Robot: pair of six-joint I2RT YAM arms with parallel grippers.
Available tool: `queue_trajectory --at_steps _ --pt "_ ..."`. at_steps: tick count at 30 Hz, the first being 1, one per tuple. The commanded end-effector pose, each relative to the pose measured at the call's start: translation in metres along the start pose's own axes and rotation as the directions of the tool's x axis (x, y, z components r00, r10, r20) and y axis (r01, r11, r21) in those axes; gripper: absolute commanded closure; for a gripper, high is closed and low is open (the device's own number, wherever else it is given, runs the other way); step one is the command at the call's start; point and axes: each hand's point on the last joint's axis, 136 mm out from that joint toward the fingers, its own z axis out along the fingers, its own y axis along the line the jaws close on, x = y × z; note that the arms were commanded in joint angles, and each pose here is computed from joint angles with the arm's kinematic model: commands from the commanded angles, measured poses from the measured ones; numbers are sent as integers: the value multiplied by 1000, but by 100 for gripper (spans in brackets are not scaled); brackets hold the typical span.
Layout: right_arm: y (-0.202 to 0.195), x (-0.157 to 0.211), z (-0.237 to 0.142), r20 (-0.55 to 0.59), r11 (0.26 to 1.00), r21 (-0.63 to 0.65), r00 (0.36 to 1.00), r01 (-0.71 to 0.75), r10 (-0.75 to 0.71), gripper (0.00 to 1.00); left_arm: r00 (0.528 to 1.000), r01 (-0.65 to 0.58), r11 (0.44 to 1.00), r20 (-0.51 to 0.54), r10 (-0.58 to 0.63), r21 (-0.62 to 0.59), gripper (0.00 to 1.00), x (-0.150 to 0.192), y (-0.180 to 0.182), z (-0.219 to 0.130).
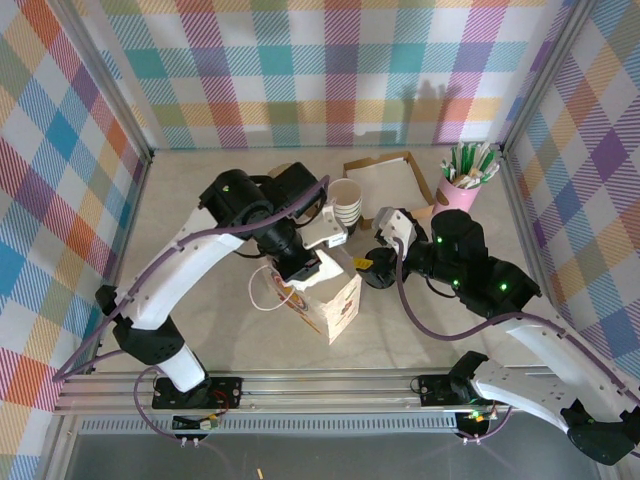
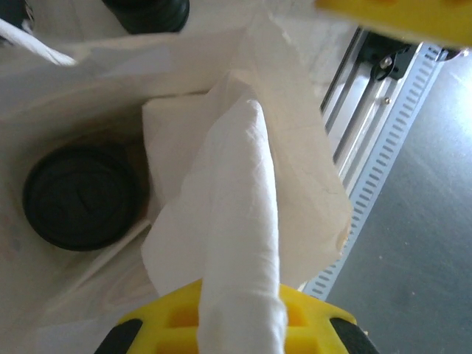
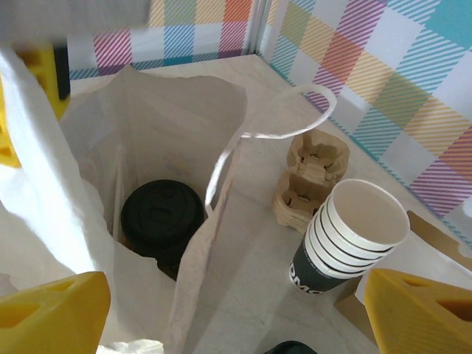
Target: Pack the takeout coffee
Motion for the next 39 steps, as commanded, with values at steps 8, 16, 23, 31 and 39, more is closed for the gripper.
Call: queue_trajectory --at_steps 8,16,23,31,39 --pt "-4 -2 -3 9 1000 17 1000 22 -23 11 992 92 995 -93 -89 33 96 -4 -5 20" --pt "-6 4 -9 -8 998 40 999 38 -38 11 982 102 991 -169 -87 84 88 -8 -18 48" --pt "-10 3 -14 4 996 68 999 49 -50 12 979 125 988 -173 -108 89 69 -15 -18 52" --pt "-16 -2 -21 12 993 87 997 81 -83 13 976 155 987 -163 -145 48 51 -18 -13 46" --pt "-14 -4 -23 6 994 71 996 88 -88 14 965 188 982 -182 -191 -33 46 -6 -5 27"
